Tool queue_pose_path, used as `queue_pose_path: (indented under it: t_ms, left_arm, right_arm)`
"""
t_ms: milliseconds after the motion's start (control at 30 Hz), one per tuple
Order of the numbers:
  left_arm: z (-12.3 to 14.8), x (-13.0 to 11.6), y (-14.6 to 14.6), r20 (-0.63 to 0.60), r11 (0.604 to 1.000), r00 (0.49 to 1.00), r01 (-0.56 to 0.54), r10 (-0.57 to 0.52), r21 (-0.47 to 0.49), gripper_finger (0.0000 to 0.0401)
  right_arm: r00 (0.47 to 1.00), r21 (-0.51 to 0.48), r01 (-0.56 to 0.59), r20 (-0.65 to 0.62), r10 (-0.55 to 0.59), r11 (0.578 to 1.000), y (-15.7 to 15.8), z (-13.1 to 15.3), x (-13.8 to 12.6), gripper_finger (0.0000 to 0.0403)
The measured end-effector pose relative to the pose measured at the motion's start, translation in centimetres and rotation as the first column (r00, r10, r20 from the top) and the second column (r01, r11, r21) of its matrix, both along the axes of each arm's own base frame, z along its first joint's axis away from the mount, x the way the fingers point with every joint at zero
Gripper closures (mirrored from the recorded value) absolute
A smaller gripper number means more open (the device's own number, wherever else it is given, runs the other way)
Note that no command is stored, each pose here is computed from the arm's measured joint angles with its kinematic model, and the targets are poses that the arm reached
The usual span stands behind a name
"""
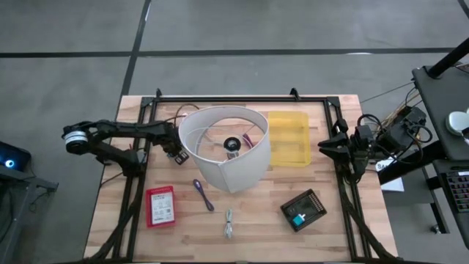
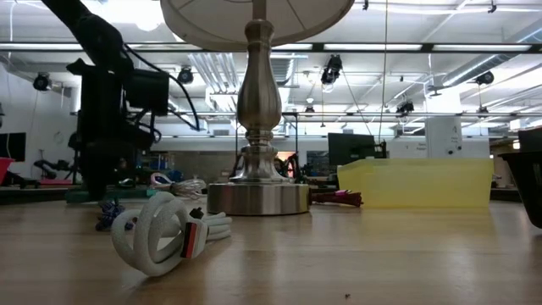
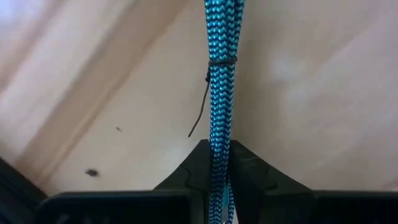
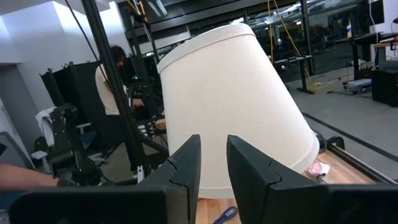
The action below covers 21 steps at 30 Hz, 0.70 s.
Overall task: Pick and place items into bin
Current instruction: Put the blue USB cable into the yellow bin
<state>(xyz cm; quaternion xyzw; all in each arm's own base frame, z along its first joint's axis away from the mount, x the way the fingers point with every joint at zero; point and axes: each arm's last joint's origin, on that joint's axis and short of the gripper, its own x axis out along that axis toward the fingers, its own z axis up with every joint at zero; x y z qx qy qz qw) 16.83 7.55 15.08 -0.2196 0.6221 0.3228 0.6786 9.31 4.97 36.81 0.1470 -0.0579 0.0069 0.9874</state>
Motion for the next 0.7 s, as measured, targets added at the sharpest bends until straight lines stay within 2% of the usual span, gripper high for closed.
queue_pose_path:
  t_ms: [133, 233, 300, 367, 500, 600, 700]
  left_arm:
    - [1.9, -0.2, -0.1, 0.103, 0.999, 0.995, -0.002, -0.002, 0.038, 0.0383]
    - [4.2, 0.1, 0.1, 0.237, 0.995, 0.971, -0.010, -0.013, 0.096, 0.0391]
    - [6.0, 0.3, 0.1, 0.339, 0.988, 0.939, 0.002, -0.053, 0.151, 0.0392]
    - [7.9, 0.6, 0.3, 0.455, 0.976, 0.885, -0.006, -0.097, 0.218, 0.0392]
    - [11.2, 0.9, 0.9, 0.609, 0.940, 0.782, -0.091, -0.136, 0.327, 0.0393]
    - [13.0, 1.3, 1.7, 0.649, 0.904, 0.732, -0.108, -0.209, 0.413, 0.0393]
    - [14.1, 1.9, 3.0, 0.647, 0.874, 0.718, -0.113, -0.257, 0.472, 0.0393]
  right_arm:
    - [1.000, -0.006, 0.000, -0.004, 0.000, 1.000, 0.0, 0.0, 0.0, 0.0335]
    - [1.000, -0.013, 0.001, -0.013, -0.001, 1.000, 0.0, -0.1, 0.0, 0.0335]
    - [1.000, -0.021, 0.004, -0.024, -0.005, 1.000, 0.0, -0.3, 0.0, 0.0335]
    - [0.998, -0.028, 0.038, -0.040, -0.039, 0.999, -0.1, -0.4, 0.0, 0.0335]
    - [0.989, -0.029, 0.135, -0.055, -0.136, 0.990, -0.4, -0.6, 0.0, 0.0335]
    - [0.985, -0.055, 0.162, -0.056, -0.165, 0.985, -0.5, -0.6, 0.0, 0.0335]
    - [0.979, -0.064, 0.191, -0.057, -0.195, 0.979, -0.5, -0.6, 0.0, 0.0335]
